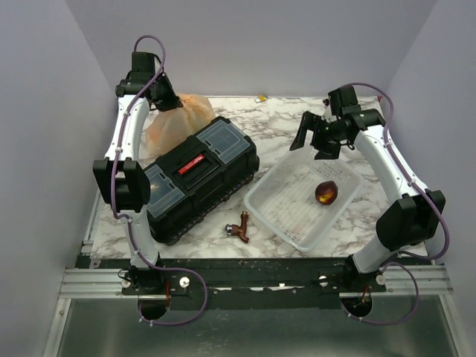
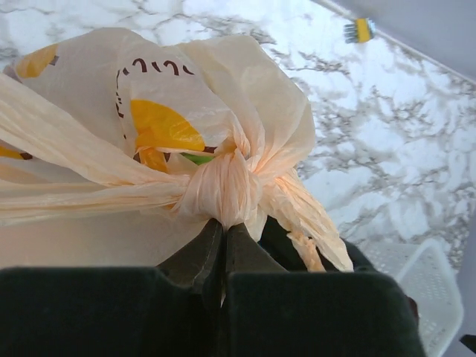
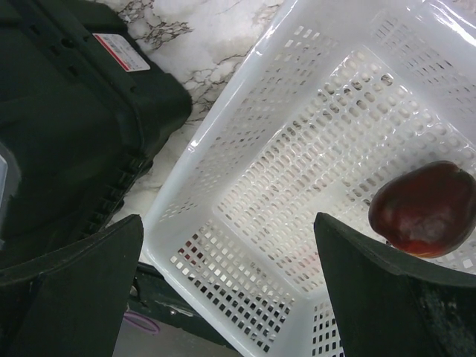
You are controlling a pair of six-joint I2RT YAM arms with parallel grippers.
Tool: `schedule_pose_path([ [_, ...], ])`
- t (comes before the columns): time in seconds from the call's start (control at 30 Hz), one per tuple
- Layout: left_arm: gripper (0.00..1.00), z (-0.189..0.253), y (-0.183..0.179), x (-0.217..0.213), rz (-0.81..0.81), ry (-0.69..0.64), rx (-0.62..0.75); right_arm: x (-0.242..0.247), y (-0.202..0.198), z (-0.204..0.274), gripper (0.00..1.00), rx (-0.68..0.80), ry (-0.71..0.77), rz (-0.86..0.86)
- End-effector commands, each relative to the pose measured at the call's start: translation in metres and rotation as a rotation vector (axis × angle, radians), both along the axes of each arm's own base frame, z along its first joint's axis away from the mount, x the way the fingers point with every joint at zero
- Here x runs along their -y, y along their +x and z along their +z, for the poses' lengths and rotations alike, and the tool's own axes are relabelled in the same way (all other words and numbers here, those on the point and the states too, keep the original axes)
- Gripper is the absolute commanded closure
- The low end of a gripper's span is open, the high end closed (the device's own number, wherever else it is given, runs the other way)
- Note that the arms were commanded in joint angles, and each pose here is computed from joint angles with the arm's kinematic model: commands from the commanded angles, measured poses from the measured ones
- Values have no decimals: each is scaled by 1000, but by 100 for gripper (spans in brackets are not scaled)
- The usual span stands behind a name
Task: Take the fake fruits out of the plastic bag
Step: Move the plastic bag to the center of the board.
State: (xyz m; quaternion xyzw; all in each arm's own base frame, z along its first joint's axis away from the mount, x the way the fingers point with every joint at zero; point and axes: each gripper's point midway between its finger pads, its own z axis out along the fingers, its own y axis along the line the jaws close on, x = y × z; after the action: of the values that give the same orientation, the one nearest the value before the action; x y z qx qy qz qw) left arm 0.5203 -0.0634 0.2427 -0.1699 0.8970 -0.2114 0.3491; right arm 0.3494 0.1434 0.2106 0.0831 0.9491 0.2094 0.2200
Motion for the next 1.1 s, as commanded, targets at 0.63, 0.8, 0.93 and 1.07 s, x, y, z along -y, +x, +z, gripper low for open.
schedule_pose_path([
  [0.63,100,75,17,229,-416,-443,238,-6,10,4,0,14,13,26],
  [0.8,100,64,5,265,-480,-475,193,-7,12,5,0,13,22,25],
  [0.93,100,54,-11,284,-521,-473,154,-9,15,5,0,15,25,26],
  [1.07,100,40,-24,298,-508,-497,78,-9,19,3,0,18,21,25],
])
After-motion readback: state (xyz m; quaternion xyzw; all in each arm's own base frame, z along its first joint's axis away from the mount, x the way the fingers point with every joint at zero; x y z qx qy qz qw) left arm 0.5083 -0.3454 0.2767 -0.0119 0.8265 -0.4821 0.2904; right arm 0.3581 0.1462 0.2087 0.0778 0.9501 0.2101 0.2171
